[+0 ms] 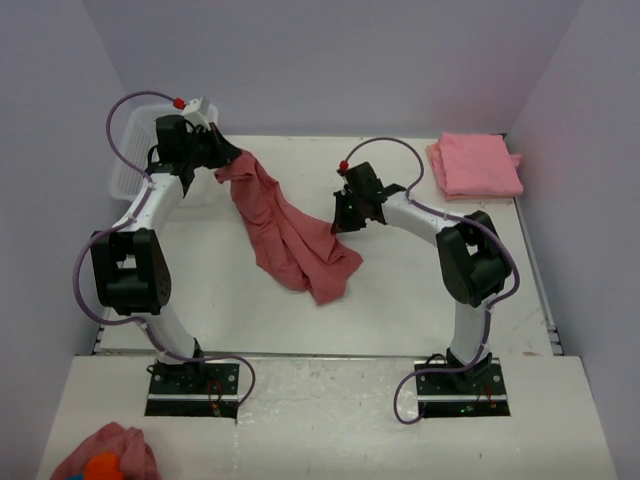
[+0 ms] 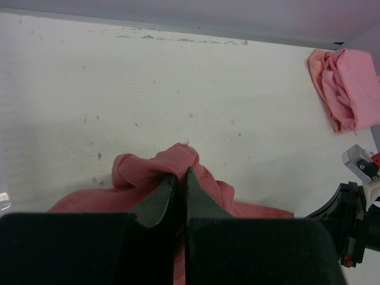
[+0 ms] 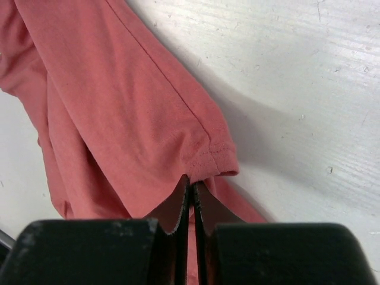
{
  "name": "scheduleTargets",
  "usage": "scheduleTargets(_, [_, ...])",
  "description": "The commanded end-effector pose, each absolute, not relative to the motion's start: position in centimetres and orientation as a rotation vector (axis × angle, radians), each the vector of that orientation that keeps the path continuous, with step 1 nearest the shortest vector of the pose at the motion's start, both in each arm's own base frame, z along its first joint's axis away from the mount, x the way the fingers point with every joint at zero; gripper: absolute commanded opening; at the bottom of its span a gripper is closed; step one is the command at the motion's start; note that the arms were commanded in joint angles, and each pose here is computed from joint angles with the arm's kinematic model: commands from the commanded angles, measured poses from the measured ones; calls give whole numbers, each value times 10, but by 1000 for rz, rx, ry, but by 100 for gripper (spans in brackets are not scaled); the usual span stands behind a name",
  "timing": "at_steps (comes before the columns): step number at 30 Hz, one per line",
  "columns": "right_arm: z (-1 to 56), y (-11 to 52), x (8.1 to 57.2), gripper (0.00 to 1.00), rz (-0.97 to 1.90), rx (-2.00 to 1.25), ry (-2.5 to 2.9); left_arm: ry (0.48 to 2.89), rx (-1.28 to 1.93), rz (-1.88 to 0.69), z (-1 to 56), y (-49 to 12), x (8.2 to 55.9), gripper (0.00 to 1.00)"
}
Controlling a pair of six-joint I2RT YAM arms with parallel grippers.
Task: Fold and stack the t-shirts
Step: Move the tshirt to the center of the board
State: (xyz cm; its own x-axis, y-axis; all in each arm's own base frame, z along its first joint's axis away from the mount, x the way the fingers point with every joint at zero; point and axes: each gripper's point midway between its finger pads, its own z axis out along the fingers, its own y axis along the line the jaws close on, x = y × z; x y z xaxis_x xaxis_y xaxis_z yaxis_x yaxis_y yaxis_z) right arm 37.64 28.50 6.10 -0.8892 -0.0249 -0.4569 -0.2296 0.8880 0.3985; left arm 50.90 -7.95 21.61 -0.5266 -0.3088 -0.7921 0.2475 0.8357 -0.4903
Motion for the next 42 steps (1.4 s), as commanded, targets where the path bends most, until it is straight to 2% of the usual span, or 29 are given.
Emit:
scheduleTargets(1, [93, 287, 389, 0, 609, -198, 2527, 1948, -19, -722, 235, -84, 508, 0])
scheduleTargets(5, [111, 272, 397, 0, 511, -174, 2475, 1954, -29, -713, 243, -83, 505, 0])
scheduleTargets(7, [144, 257, 405, 0, 439, -140, 2389, 1954, -21, -692, 256, -82, 500, 0])
scheduleTargets(12, [253, 198, 414, 0, 282, -55, 2205, 1887, 29, -551, 319, -74, 475, 0])
scheduleTargets(16, [345, 154, 402, 0, 196, -10, 2044, 1782, 103, -579, 377, -94, 444, 0])
scheduleTargets(19, [401, 134, 381, 0, 168, -14, 1955, 1691, 161, -621, 422, -108, 417, 0])
scheduleTargets(25, [453, 123, 334, 0, 229, -30, 1855, 1478, 265, -667, 512, -120, 340, 0])
scheduleTargets(31, [505, 97, 271, 0, 255, -52, 1706, 1199, 418, -615, 603, -121, 223, 0])
scheduleTargets(37, [559, 60, 216, 0, 261, 5, 1541, 1026, 544, -662, 655, -133, 147, 0])
scheduleTargets(42, [587, 40, 190, 0, 270, 41, 1452, 968, 565, -666, 668, -134, 130, 0])
